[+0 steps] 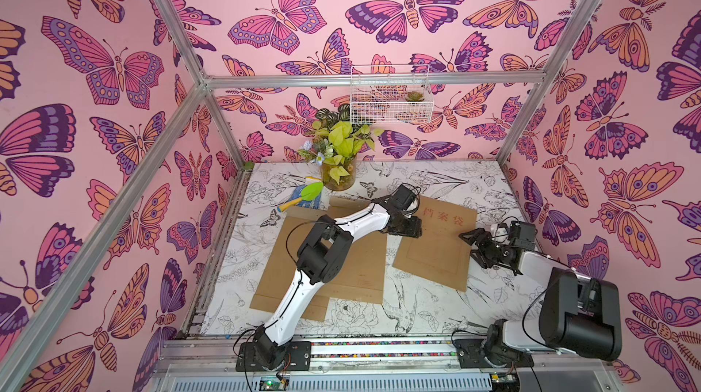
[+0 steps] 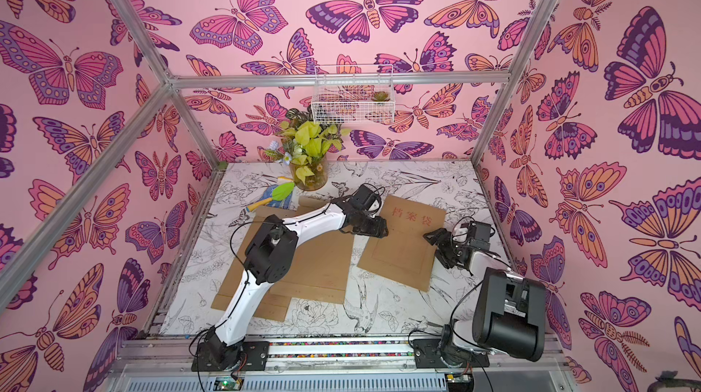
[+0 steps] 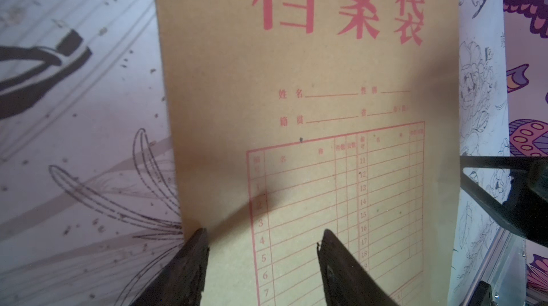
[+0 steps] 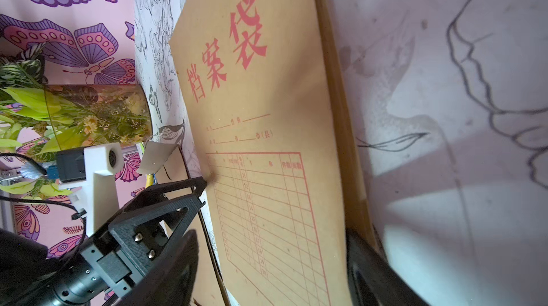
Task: Open the file bag
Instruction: Pick up the file bag from the center of the board.
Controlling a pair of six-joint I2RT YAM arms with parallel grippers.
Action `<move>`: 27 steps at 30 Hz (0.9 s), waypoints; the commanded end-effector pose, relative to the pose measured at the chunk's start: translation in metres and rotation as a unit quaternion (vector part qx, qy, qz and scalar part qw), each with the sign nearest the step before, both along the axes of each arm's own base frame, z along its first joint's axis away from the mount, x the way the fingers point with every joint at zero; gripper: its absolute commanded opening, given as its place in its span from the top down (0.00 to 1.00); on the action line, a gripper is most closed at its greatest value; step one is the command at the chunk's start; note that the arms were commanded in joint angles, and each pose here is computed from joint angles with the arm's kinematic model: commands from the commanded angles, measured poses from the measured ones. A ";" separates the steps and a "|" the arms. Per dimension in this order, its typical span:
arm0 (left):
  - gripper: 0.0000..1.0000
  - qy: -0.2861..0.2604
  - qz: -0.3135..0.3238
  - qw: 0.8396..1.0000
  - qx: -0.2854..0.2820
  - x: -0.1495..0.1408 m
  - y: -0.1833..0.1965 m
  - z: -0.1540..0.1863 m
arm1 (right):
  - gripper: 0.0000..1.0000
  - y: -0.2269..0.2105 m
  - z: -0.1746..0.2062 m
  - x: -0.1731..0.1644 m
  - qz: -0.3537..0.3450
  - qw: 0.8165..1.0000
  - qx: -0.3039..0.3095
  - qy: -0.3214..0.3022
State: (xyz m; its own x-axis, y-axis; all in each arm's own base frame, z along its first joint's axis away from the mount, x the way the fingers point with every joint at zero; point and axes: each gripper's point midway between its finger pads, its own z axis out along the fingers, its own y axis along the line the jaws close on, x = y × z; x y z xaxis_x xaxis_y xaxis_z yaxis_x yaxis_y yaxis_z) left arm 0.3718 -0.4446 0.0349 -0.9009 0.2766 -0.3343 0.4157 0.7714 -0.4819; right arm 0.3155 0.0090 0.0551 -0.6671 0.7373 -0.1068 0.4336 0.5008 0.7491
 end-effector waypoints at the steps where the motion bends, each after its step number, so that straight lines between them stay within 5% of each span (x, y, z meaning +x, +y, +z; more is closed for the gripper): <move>1: 0.38 0.061 -0.013 0.996 0.059 -0.031 0.019 -0.053 | 0.26 0.004 -0.012 -0.012 0.006 0.999 0.006 0.031; 11: 0.38 0.065 -0.014 0.996 0.061 -0.033 0.020 -0.057 | 0.31 0.006 -0.033 -0.016 0.006 0.998 0.018 0.059; 27: 0.36 0.061 -0.022 0.997 0.040 -0.031 0.011 -0.042 | 0.89 -0.010 -0.041 -0.037 -0.004 0.994 -0.055 0.093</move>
